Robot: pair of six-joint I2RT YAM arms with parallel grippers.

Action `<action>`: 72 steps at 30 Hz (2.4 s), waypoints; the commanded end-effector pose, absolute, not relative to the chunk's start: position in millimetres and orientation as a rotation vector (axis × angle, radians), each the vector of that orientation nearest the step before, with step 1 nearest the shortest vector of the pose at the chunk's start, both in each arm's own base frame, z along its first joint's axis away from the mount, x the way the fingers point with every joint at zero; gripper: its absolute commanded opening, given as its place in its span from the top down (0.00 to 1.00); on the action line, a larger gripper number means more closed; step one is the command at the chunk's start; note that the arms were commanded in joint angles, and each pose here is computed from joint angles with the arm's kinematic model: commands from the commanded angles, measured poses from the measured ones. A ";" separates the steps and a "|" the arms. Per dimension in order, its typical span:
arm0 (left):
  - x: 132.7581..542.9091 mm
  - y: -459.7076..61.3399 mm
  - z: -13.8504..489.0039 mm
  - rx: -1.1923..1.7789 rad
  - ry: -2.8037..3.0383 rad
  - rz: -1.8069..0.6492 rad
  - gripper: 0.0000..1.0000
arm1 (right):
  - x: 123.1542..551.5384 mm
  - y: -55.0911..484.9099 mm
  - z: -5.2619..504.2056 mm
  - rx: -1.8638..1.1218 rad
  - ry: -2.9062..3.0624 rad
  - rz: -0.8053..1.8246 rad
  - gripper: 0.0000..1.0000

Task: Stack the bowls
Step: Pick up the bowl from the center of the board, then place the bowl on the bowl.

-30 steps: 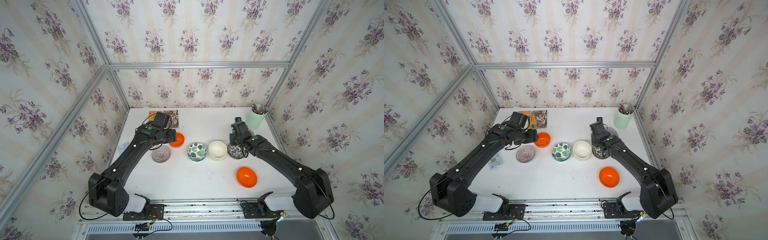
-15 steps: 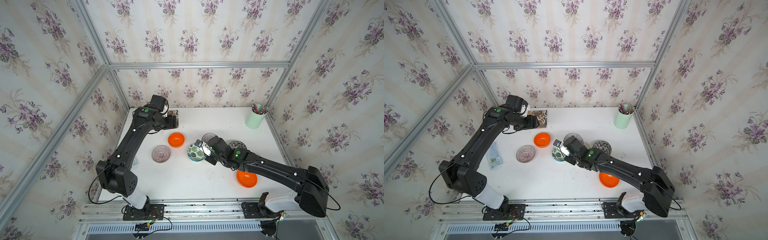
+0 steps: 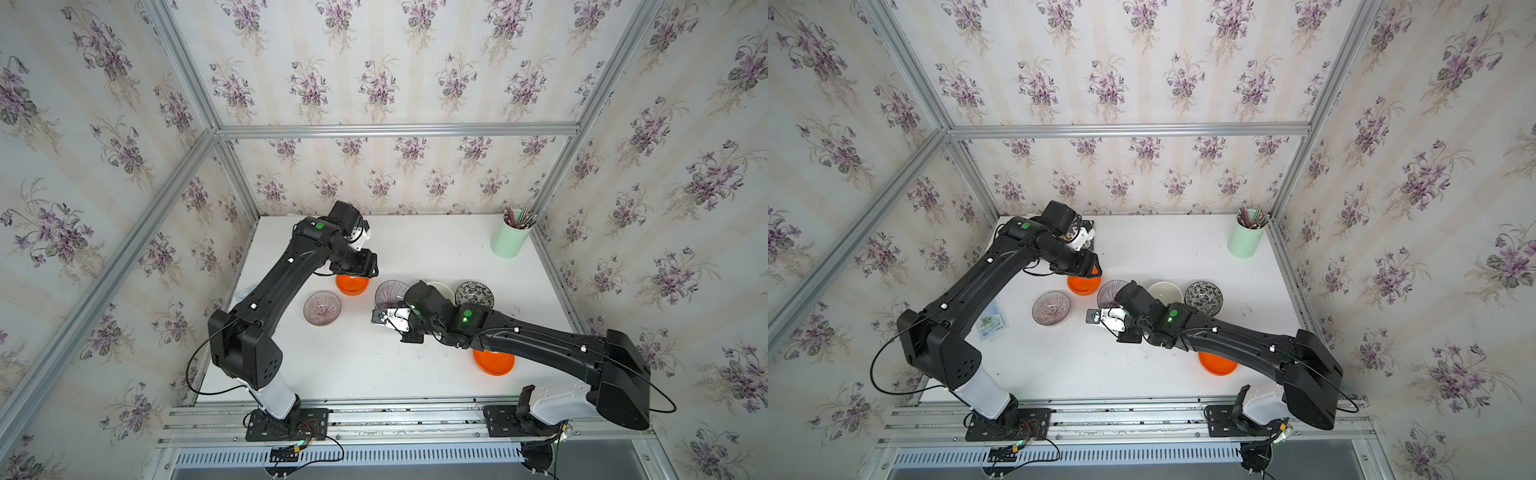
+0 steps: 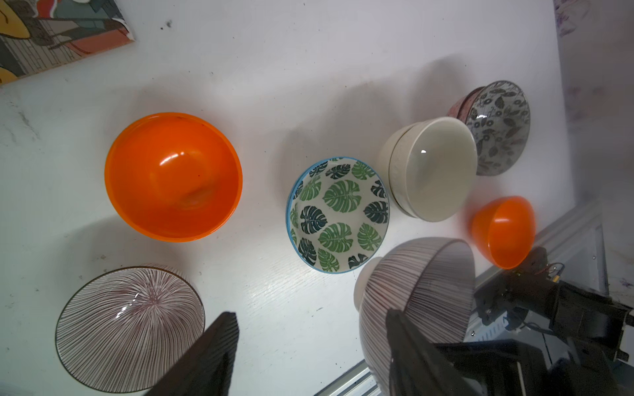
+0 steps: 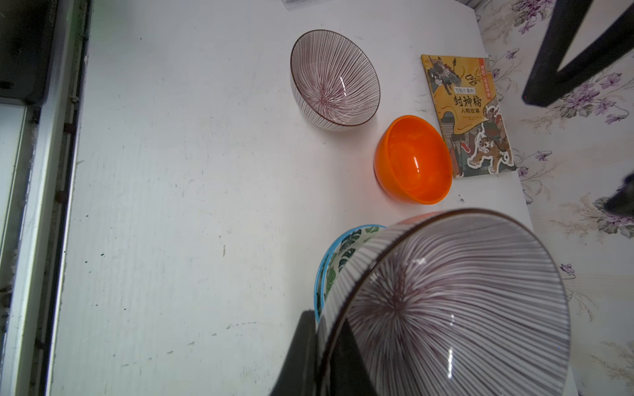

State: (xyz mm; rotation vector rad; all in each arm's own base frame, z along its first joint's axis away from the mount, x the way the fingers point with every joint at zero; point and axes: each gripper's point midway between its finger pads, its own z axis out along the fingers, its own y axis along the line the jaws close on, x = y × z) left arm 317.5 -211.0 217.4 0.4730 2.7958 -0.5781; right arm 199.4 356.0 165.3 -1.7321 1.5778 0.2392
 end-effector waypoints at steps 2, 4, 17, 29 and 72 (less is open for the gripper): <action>305.5 -211.5 206.8 0.556 2.832 -0.522 0.30 | 198.6 366.6 169.7 -1.754 1.536 0.258 1.00; 302.6 -213.7 202.5 0.579 2.842 -0.509 0.32 | 199.7 369.5 168.7 -1.756 1.537 0.258 1.00; 295.7 -213.2 174.4 0.639 2.927 -0.428 0.66 | 205.0 381.3 165.8 -1.773 1.551 0.234 1.00; 284.5 -218.9 168.3 0.707 2.942 -0.444 0.97 | 215.7 391.6 162.7 -1.764 1.548 0.190 1.00; 291.3 -45.6 149.3 -0.570 2.745 -0.282 1.00 | 279.7 309.8 281.2 -0.927 1.525 0.099 0.00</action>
